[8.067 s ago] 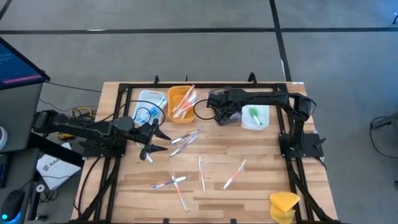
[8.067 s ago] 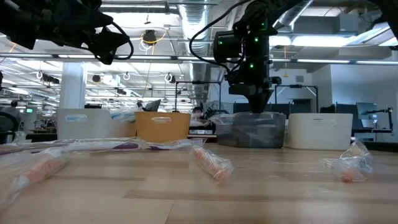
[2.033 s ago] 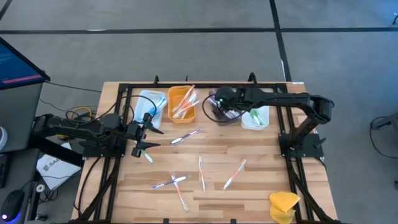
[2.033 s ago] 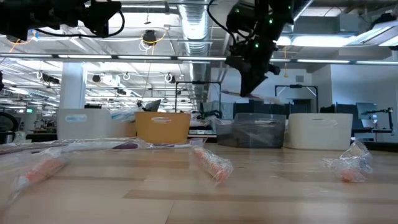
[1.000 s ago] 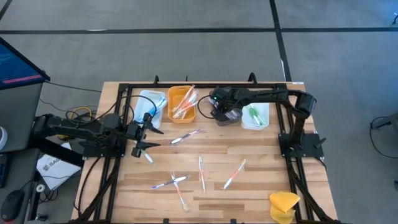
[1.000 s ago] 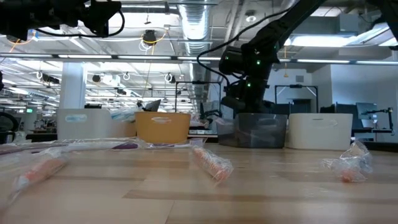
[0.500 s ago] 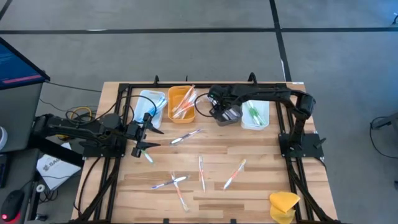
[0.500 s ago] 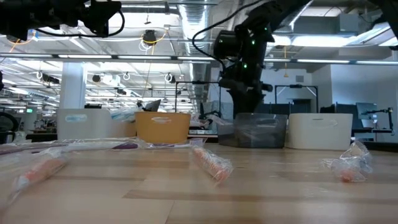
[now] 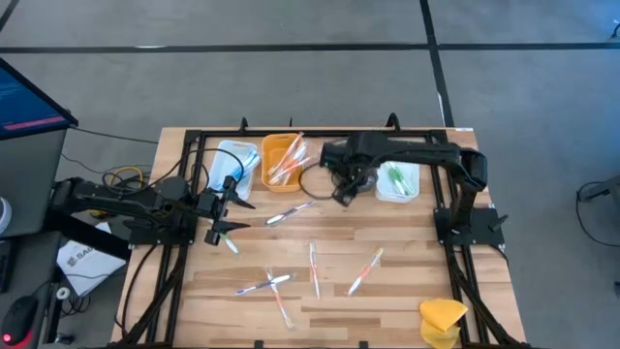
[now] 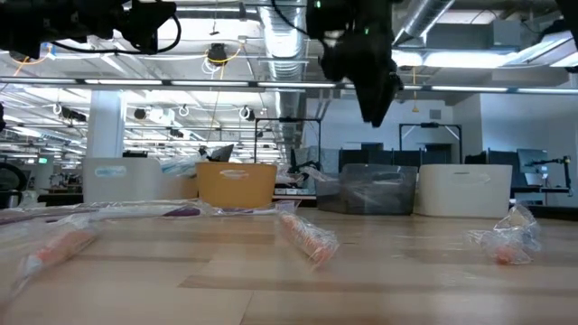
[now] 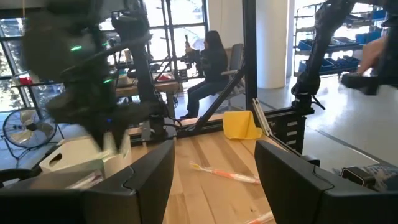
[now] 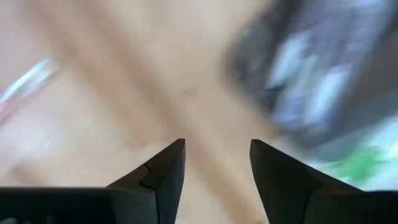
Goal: Pick & Place Toothbrushes
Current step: Put the orange toothbrush into the yellow bin
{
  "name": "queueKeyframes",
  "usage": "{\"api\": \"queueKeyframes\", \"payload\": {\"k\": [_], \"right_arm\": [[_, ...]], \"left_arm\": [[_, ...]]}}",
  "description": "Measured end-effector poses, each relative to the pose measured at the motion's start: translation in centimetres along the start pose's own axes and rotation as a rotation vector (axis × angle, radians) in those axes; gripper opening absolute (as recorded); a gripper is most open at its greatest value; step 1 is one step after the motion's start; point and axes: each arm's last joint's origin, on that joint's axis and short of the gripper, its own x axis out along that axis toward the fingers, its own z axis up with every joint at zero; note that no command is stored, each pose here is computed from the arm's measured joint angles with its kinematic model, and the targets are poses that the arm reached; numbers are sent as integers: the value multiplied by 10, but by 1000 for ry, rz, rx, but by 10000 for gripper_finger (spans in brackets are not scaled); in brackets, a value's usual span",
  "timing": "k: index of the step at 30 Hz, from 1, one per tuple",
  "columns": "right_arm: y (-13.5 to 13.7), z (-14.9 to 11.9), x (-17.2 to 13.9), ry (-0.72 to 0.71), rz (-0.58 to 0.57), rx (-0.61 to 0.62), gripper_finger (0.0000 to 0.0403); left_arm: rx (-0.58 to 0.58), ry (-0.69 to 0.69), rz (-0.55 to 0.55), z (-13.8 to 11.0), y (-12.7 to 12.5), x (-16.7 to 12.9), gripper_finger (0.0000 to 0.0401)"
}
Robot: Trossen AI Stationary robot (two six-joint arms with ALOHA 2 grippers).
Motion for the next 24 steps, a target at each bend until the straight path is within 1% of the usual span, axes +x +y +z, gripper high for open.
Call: {"api": "queueKeyframes", "payload": {"k": [4,6,10,11,15,20,24], "right_arm": [[42,-20,-6,49,115,-123,179],[63,-32,-7,64,138,-190,182],[101,-59,-10,67,147,-326,188],[109,-66,-10,68,146,-353,189],[135,-93,-12,53,112,-365,185],[162,-124,-8,28,46,-490,174],[173,-150,4,64,16,-583,165]], "left_arm": [[0,1,0,0,0,0,218],[0,1,0,0,0,0,218],[0,2,0,0,0,0,218],[0,3,0,0,0,0,218],[0,3,0,0,0,0,218],[0,3,0,0,0,0,218],[0,1,0,0,0,0,218]]}}
